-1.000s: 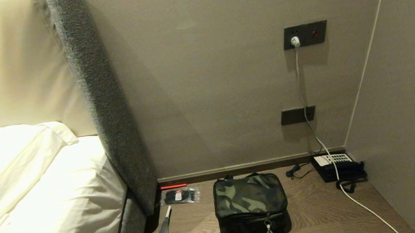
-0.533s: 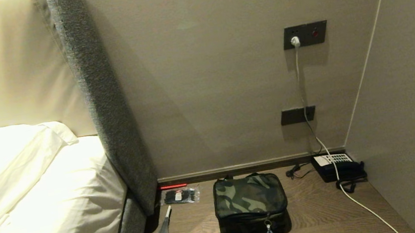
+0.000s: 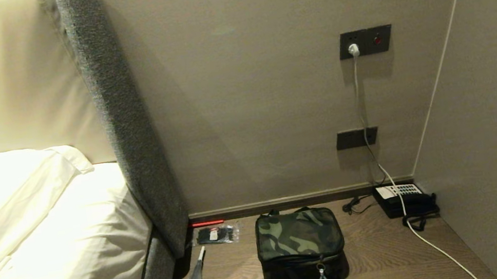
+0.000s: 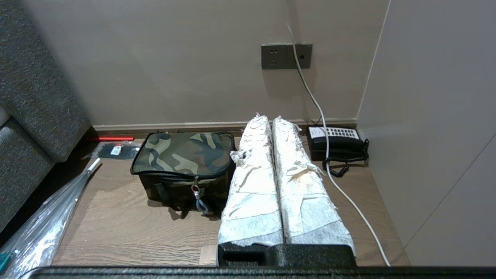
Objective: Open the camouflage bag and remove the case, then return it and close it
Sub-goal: Open the top of the storage box
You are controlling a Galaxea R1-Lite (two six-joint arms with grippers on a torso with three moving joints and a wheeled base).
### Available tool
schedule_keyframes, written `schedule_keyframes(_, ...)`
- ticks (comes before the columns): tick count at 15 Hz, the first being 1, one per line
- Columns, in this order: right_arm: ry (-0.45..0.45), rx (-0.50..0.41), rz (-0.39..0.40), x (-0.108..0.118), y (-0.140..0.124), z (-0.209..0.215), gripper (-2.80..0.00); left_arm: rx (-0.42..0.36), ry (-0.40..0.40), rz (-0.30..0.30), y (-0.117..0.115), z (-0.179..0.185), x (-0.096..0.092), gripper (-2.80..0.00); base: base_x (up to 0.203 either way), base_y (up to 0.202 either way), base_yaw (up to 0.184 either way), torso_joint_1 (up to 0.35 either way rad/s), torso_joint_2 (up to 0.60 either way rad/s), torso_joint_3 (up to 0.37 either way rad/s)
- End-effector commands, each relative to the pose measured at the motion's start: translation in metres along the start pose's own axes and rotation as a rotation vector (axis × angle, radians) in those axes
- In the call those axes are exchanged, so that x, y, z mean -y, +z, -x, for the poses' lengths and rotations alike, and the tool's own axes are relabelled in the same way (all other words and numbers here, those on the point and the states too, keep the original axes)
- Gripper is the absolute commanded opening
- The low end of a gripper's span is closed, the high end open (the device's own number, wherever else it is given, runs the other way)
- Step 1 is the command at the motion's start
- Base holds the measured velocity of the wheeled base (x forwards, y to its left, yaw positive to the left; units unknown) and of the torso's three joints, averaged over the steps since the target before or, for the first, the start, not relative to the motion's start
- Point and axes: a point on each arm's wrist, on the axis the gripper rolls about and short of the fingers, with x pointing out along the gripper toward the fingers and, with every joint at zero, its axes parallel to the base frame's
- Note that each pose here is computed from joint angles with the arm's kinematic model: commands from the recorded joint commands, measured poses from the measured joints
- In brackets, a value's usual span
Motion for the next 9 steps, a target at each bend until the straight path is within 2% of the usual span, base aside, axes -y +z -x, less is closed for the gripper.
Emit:
schedule_keyframes(1, 0.001, -0.008, 0.000, 0.0001, -0.0039, -0.0006, -2.80, -0.001, -0.001, 0.001, -0.0003, 0.0001, 0.0000, -2.80, 0.000, 0.000, 0.000, 0.000, 0.00, 0.000)
schedule_keyframes(9, 0.001, -0.008, 0.000, 0.0001, -0.0039, -0.0006, -2.80, 0.003, 0.008, 0.012, 0.0001, 0.0001, -0.0002, -2.80, 0.000, 0.000, 0.000, 0.000, 0.00, -0.014)
